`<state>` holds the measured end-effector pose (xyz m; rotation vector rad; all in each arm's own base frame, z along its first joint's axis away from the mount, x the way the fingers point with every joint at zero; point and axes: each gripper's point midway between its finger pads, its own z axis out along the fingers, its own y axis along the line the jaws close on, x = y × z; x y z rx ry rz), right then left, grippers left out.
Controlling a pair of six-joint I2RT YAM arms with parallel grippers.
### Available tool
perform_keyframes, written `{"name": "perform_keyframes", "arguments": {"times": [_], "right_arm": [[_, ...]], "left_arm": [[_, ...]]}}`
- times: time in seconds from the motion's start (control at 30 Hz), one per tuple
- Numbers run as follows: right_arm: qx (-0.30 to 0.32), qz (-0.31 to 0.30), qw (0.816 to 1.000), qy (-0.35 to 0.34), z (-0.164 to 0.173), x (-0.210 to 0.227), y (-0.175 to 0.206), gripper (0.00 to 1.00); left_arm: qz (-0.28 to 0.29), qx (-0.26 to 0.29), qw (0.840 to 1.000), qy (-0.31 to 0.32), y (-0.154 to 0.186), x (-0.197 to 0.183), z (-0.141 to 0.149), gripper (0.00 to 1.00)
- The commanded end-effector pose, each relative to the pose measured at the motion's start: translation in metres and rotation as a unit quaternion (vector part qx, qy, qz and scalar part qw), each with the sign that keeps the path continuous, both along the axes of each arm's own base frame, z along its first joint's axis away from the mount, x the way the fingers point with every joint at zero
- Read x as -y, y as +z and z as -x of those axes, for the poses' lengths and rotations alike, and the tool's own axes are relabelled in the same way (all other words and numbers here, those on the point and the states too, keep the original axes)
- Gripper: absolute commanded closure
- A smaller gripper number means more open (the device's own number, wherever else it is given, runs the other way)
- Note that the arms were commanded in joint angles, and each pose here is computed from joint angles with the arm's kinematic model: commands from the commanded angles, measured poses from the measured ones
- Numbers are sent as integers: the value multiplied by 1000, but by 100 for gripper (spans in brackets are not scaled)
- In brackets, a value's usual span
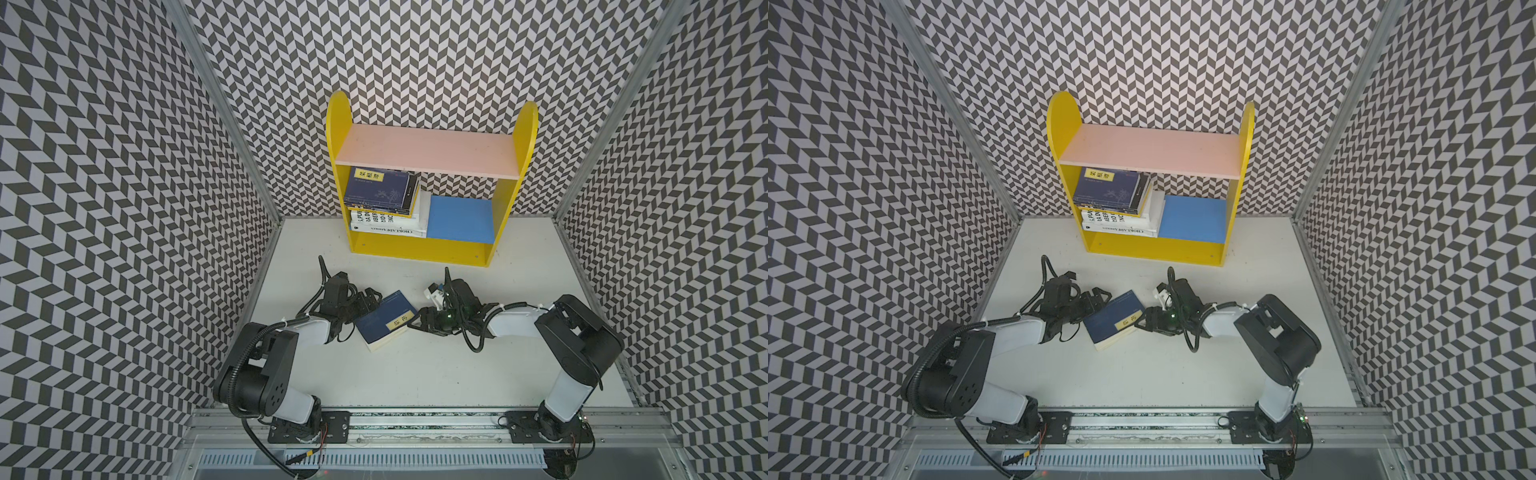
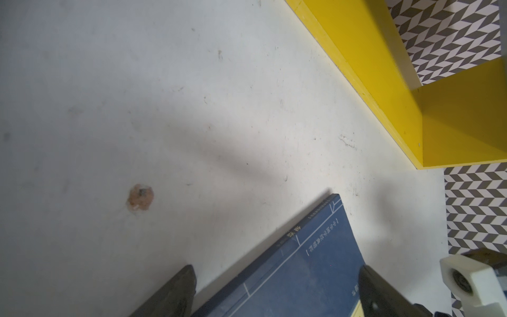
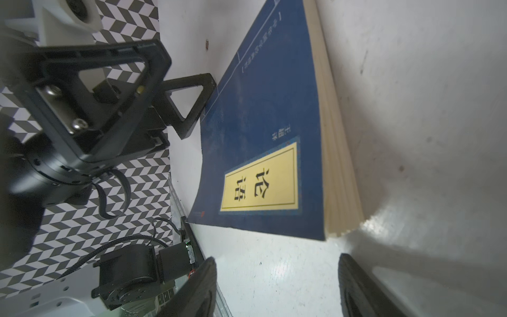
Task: Stacking books/files
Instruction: Rotate the book at the center of the table.
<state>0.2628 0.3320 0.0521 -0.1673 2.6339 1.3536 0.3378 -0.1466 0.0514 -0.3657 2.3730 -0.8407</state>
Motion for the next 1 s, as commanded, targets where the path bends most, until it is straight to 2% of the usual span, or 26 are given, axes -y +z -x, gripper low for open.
{"name": "perform_keyframes", "arguments": {"times": [0.0,0.1,0.23,0.3,0.37,0.5,0.67,0.77,0.97], "right_arm": [[34,-37,999,-2,-26,-17,19,32],[48,-28,998,-18,-54,-15,20,31],[88,-10,993,-74,-100,13,31,31],[103,-5,990,-94,-117,27,39,31],[118,1,988,-101,-127,36,47,31],[139,34,984,-101,-121,45,48,32],[160,82,982,-62,-93,46,32,35],[176,118,977,-37,-77,37,19,37],[145,161,975,-38,-58,36,-21,60]], "left_arm": [[22,-44,999,-16,-13,10,28,7],[61,-44,996,-43,-3,29,46,7],[118,-5,985,-128,32,70,69,7],[103,12,986,-132,42,72,68,7],[76,14,992,-97,41,60,60,7],[69,-7,996,-60,29,45,56,8],[84,-58,992,-72,4,53,61,12],[93,-68,990,-75,-1,55,64,12],[90,-68,991,-72,-4,54,63,12]]}}
